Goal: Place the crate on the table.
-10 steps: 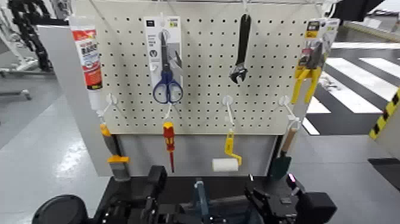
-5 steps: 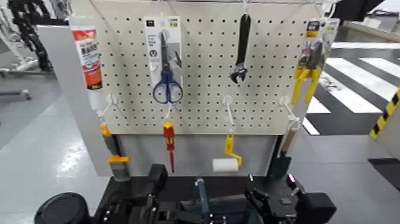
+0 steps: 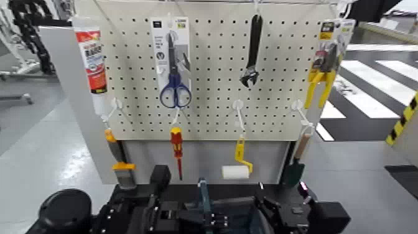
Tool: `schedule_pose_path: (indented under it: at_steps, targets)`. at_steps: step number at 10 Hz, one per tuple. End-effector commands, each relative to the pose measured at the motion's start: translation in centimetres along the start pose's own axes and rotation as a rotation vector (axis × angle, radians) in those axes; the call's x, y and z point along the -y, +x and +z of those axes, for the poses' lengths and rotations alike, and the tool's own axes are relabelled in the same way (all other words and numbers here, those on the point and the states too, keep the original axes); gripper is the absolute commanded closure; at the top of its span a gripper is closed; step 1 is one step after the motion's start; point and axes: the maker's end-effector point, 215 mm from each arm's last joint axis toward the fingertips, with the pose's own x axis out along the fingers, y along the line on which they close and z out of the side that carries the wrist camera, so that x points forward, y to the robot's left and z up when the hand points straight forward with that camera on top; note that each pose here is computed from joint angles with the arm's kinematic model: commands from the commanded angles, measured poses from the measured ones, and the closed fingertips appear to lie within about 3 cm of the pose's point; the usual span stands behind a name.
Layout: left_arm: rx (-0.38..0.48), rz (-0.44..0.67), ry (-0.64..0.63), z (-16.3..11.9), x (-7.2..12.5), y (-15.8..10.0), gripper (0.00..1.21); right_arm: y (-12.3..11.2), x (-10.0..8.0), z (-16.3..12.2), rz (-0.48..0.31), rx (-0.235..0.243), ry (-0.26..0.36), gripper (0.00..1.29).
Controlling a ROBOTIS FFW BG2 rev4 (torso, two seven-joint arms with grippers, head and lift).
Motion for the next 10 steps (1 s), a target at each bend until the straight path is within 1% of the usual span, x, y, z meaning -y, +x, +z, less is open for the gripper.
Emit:
schedule_pose_path:
  at_steps: [1,5,7,10]
  targets:
    - [-0.030,0.029,0.066,1.3,-1.4,-0.4,1.18,0.0,-0.2,0.1,0.003,0.005,0.003,0.14]
    - [-0.044,0.029,0.110,3.0,-2.1,-1.0,1.18,0.1,-0.4,0.1,0.008,0.009,0.006,0.14]
    - [-0.068,0.021,0.139,3.7,-2.5,-0.9,1.18,0.1,-0.4,0.2,0.010,0.010,0.009,0.14]
    - [-0.073,0.015,0.140,4.3,-2.9,-0.9,1.18,0.2,-0.5,0.1,0.013,0.010,0.011,0.14]
